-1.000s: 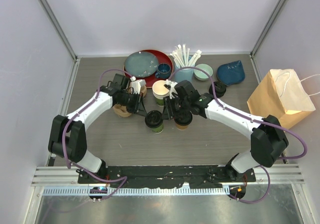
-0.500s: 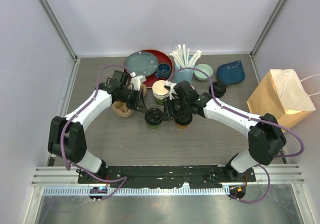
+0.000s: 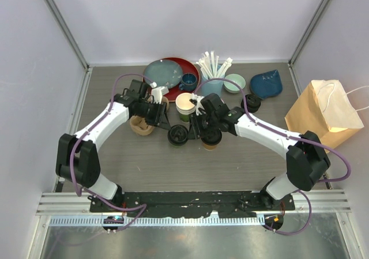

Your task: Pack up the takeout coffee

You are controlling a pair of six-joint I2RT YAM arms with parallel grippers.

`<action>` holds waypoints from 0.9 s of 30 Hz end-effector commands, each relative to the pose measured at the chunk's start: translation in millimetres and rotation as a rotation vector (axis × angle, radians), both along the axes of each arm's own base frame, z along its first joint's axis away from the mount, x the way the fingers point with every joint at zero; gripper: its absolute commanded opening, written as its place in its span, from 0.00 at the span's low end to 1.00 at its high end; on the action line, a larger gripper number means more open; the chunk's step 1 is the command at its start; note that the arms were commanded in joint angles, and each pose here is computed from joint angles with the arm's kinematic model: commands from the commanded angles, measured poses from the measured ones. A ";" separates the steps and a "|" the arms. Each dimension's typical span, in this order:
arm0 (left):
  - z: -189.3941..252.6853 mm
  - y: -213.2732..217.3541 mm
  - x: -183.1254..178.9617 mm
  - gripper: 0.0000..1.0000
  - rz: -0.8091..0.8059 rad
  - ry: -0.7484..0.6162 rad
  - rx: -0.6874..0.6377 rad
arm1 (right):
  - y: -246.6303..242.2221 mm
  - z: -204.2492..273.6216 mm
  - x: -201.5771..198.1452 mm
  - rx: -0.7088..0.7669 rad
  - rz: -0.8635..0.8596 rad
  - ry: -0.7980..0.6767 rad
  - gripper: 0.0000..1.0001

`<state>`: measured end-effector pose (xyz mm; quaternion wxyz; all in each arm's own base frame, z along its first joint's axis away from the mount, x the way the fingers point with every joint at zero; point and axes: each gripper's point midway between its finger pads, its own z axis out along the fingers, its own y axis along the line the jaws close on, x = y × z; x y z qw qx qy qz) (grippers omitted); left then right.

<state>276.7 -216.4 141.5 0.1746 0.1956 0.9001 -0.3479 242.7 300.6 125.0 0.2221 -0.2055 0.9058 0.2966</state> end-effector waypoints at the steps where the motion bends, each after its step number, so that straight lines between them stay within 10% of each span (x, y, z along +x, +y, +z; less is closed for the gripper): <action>1: 9.5 -1.6 12.4 0.35 -0.005 -0.048 0.007 | 4.6 28.7 7.7 0.049 0.023 -0.079 0.39; 27: 42.5 20.5 27.9 0.47 -0.004 -0.206 0.055 | 44.7 58.0 68.1 0.034 0.157 -0.266 0.57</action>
